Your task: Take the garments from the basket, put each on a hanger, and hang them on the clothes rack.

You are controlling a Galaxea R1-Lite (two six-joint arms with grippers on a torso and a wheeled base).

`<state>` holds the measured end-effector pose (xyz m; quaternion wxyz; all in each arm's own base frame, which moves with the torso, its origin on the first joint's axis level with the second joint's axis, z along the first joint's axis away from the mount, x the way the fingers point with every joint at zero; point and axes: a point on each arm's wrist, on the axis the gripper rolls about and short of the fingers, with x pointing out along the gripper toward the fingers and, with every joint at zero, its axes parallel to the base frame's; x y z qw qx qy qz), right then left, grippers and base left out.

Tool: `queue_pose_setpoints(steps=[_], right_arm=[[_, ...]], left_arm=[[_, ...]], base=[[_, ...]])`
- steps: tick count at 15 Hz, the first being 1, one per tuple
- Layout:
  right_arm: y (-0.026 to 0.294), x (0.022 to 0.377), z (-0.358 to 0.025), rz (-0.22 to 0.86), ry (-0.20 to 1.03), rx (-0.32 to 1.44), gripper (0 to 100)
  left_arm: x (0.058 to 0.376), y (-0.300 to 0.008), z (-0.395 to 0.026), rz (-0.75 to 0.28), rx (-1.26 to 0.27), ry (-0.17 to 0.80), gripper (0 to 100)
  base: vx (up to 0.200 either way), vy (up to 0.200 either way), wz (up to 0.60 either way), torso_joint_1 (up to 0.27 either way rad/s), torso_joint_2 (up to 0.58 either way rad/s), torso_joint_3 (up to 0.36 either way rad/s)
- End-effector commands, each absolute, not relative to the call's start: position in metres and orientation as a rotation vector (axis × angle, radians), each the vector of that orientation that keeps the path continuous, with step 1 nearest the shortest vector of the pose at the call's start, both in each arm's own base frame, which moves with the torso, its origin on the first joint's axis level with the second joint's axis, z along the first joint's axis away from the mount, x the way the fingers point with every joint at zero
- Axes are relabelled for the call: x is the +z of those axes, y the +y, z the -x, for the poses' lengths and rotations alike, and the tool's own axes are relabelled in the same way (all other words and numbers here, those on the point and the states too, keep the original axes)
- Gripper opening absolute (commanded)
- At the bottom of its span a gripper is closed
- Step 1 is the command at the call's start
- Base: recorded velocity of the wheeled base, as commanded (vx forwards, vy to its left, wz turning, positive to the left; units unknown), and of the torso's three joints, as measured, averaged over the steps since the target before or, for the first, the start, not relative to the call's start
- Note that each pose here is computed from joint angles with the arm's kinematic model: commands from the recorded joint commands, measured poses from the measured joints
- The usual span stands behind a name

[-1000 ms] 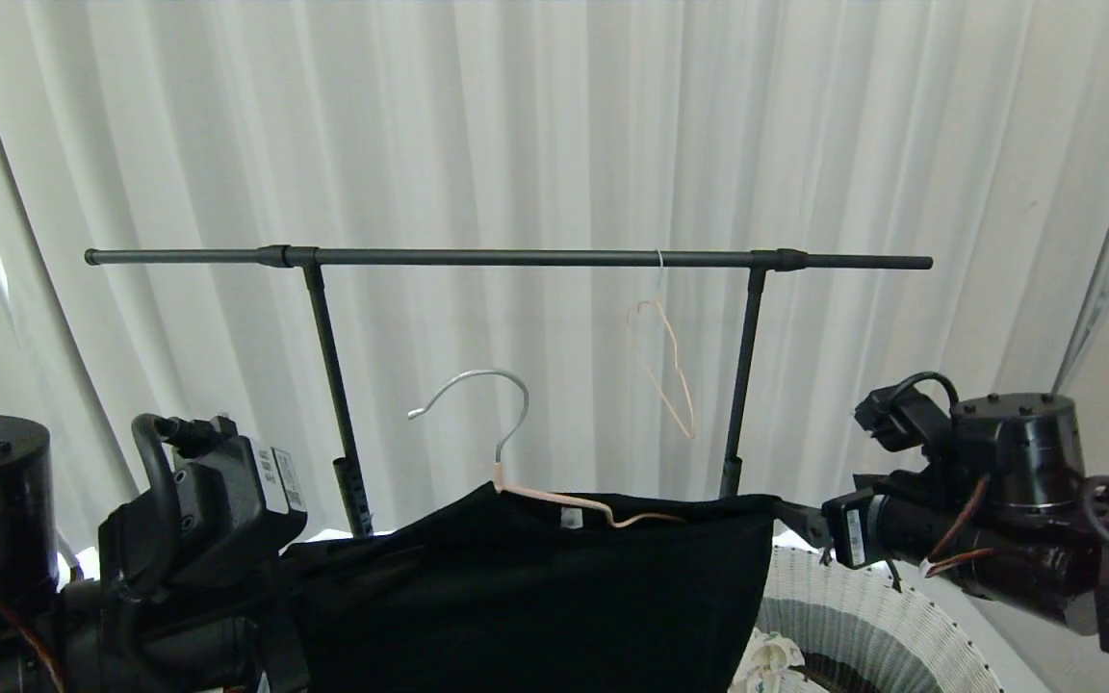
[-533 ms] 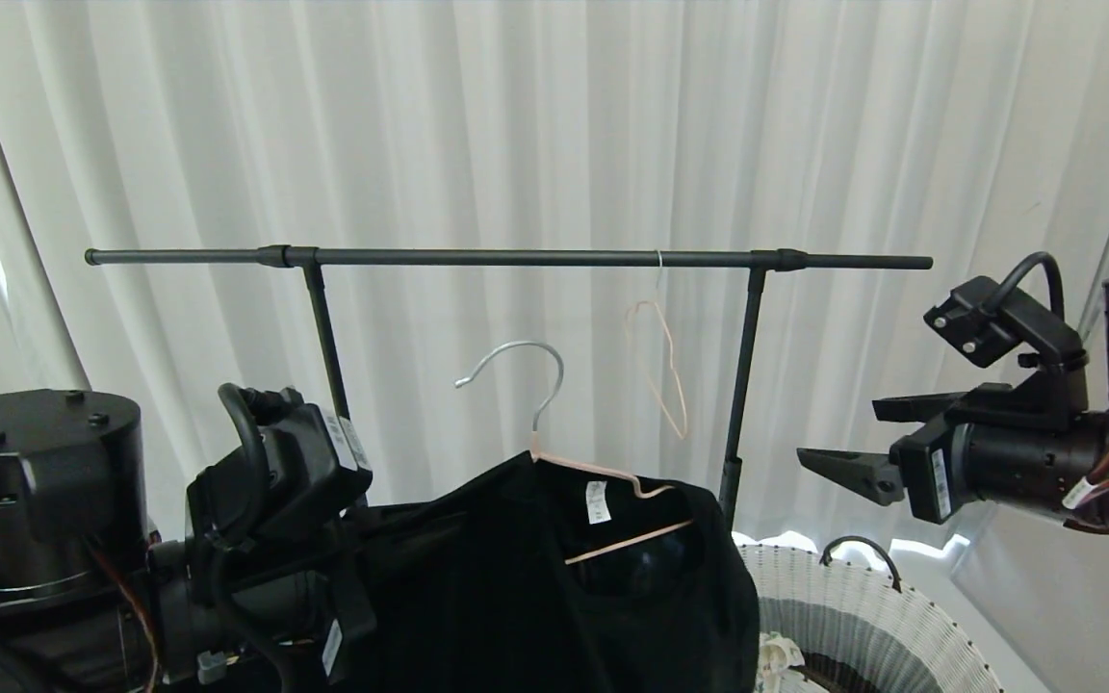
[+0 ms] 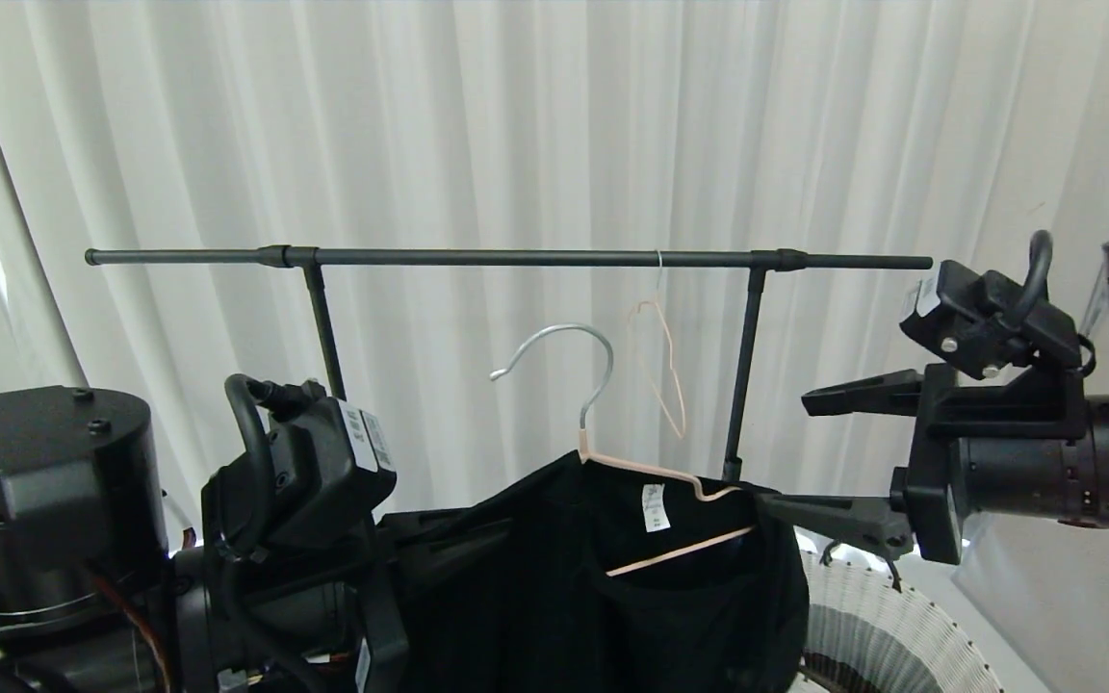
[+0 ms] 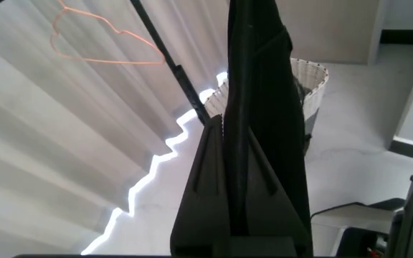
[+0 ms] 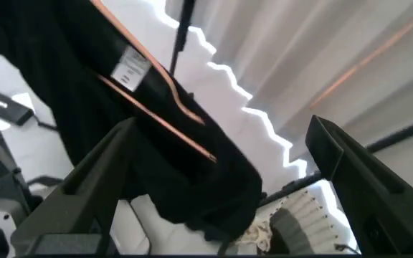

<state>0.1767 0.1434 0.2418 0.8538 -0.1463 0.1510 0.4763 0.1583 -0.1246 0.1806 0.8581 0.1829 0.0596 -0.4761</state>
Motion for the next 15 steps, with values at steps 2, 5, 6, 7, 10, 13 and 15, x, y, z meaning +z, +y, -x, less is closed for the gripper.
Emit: queue_pose_setpoints(steps=[2, 5, 6, 7, 10, 13, 15], right_arm=[[0.180, 0.230, -0.177, 0.442, 0.359, 1.169, 100], [0.208, 0.212, -0.187, 0.510, 0.395, 1.243, 100], [0.215, 0.211, -0.188, 0.515, 0.402, 1.258, 100], [0.222, 0.212, -0.187, 0.524, 0.420, 1.277, 100], [0.225, 0.208, -0.188, 0.541, 0.499, 1.296, 100], [0.227, 0.199, -0.194, 0.547, 0.535, 1.281, 100], [0.229, 0.196, -0.195, 0.552, 0.546, 1.277, 100]], left_arm=[[0.178, -0.127, -0.156, -0.389, -1.018, 0.133, 0], [0.171, -0.131, -0.146, -0.399, -1.067, 0.146, 0], [0.172, -0.130, -0.144, -0.399, -1.071, 0.142, 0], [0.171, -0.130, -0.143, -0.398, -1.072, 0.146, 0], [0.172, -0.130, -0.143, -0.398, -1.075, 0.138, 0], [0.177, -0.128, -0.136, -0.396, -1.083, 0.107, 0], [0.178, -0.127, -0.135, -0.395, -1.084, 0.100, 0]], base=[[0.000, 0.000, 0.00, 0.000, 0.00, 0.000], [0.000, 0.000, 0.00, 0.000, 0.00, 0.000], [0.000, 0.000, 0.00, 0.000, 0.00, 0.000], [0.000, 0.000, 0.00, 0.000, 0.00, 0.000], [0.000, 0.000, 0.00, 0.000, 0.00, 0.000], [0.000, 0.000, 0.00, 0.000, 0.00, 0.000], [0.000, 0.000, 0.00, 0.000, 0.00, 0.000]])
